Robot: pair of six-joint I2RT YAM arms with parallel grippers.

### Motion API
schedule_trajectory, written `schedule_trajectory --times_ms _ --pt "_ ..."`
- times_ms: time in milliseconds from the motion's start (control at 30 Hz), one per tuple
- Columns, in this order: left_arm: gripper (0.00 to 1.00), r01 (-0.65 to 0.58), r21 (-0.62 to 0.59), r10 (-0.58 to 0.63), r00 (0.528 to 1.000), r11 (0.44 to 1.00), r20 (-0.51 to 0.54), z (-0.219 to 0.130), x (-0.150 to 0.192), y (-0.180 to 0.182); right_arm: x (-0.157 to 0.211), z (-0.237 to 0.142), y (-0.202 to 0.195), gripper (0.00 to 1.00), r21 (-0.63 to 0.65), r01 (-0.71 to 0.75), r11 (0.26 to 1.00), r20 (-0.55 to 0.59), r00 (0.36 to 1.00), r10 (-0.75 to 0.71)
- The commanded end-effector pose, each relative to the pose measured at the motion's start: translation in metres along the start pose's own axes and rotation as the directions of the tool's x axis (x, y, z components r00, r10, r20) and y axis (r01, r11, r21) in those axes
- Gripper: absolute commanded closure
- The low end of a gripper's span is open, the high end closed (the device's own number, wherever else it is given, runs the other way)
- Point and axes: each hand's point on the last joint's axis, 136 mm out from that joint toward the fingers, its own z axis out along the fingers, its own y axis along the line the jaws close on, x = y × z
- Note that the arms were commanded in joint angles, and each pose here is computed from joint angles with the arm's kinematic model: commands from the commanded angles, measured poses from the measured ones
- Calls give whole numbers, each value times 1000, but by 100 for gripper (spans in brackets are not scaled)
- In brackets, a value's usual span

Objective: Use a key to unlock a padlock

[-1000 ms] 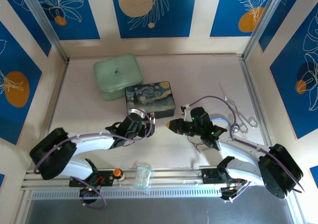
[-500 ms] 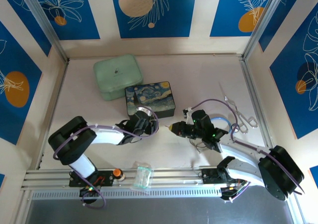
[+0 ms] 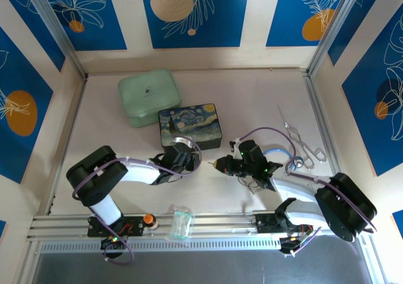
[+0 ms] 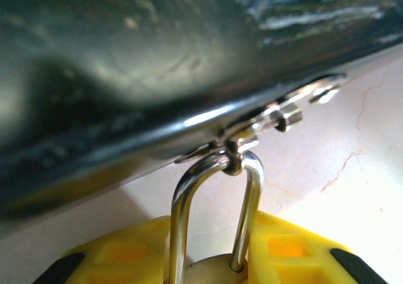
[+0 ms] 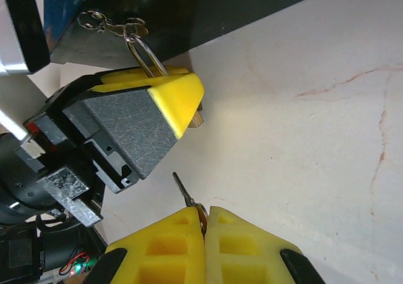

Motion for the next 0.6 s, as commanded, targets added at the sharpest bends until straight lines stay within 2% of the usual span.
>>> schedule_trajectory --times_ms 0,133,200,367,500,567 --pt "76 47 11 -47 999 999 4 -2 2 -5 -1 6 8 100 -35 -24 999 2 1000 24" --pt "82 110 29 -111 994 993 16 -7 -1 -8 0 14 2 100 -21 -110 994 1 994 110" --pt "92 123 41 -124 992 992 16 -9 -3 -10 0 17 4 100 -26 -109 994 -2 994 109" --pt "89 191 18 -191 981 981 -15 -11 -1 -11 0 17 4 100 -18 -126 992 2 992 126" --pt "88 348 31 -347 938 937 -17 -16 -6 -15 5 18 -4 100 -3 -187 982 26 982 187" --pt "88 413 38 -413 911 910 -14 -19 -9 -16 7 18 -4 100 -15 -169 985 52 984 170"
